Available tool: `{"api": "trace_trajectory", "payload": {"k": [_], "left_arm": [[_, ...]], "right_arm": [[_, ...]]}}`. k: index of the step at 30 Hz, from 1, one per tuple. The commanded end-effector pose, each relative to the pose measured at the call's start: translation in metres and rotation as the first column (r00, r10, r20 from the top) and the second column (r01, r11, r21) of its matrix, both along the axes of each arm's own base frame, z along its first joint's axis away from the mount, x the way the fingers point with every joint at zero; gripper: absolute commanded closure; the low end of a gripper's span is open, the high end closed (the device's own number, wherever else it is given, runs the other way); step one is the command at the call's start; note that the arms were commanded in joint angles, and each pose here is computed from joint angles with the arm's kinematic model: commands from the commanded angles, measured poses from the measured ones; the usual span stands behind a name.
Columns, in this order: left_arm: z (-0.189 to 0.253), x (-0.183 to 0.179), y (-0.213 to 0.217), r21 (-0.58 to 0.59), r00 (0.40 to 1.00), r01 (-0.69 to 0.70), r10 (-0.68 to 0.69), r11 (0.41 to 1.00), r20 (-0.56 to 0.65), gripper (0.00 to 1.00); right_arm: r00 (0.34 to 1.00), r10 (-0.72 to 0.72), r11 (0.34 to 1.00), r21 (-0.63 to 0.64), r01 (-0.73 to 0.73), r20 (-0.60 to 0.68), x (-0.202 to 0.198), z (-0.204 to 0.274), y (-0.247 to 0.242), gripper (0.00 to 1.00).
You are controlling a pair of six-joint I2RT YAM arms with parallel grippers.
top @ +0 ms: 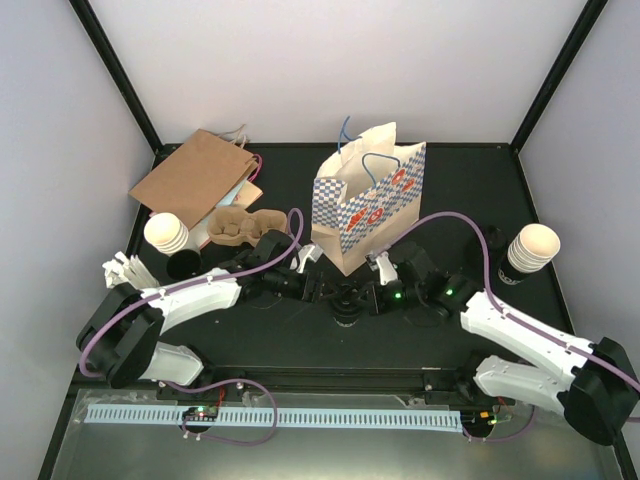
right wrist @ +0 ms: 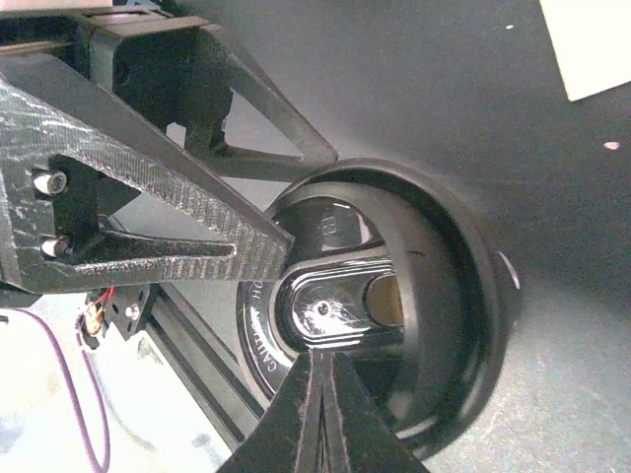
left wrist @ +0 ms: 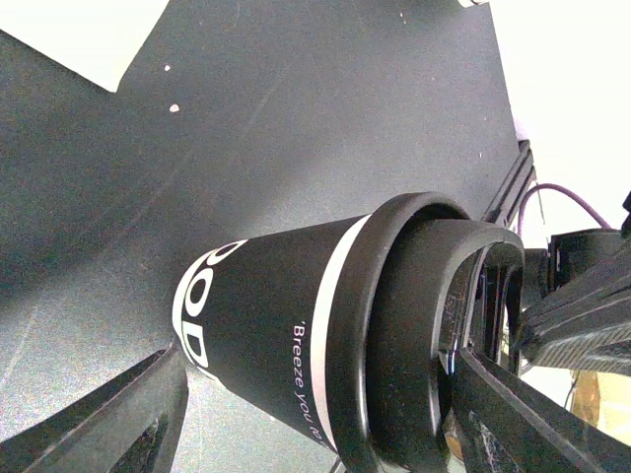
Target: Pack the takeout coffee
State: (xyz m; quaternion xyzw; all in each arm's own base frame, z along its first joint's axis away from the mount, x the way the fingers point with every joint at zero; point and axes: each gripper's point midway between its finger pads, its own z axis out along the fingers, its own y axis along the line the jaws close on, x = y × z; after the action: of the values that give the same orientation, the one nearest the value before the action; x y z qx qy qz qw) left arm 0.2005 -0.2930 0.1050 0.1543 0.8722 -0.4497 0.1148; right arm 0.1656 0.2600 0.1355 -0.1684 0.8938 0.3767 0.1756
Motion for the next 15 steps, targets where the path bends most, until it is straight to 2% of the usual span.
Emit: {"api": "trace_trajectory", "payload": {"k": [1,9,15], "left_arm": [[-0.014,-0.002,0.01,0.078,1.0,-0.022,0.023,0.997,-0.014,0.25],[-0.001,0.0,0.007,0.06,1.0,-0.02,0.019,0.998,0.001,0.25],[0.019,0.001,0.002,0.01,1.0,-0.011,0.011,1.0,0.02,0.25]], "right_arm": [[0.998,-0.008,1.0,-0.019,0.009,0.062,0.004,0.026,-0.005,0.99],[0.994,0.012,1.0,0.001,-0.012,0.113,0.007,0.05,-0.003,0.99],[0.997,0.042,0.999,-0.015,-0.041,0.06,0.0,0.03,-0.001,0.98]]}}
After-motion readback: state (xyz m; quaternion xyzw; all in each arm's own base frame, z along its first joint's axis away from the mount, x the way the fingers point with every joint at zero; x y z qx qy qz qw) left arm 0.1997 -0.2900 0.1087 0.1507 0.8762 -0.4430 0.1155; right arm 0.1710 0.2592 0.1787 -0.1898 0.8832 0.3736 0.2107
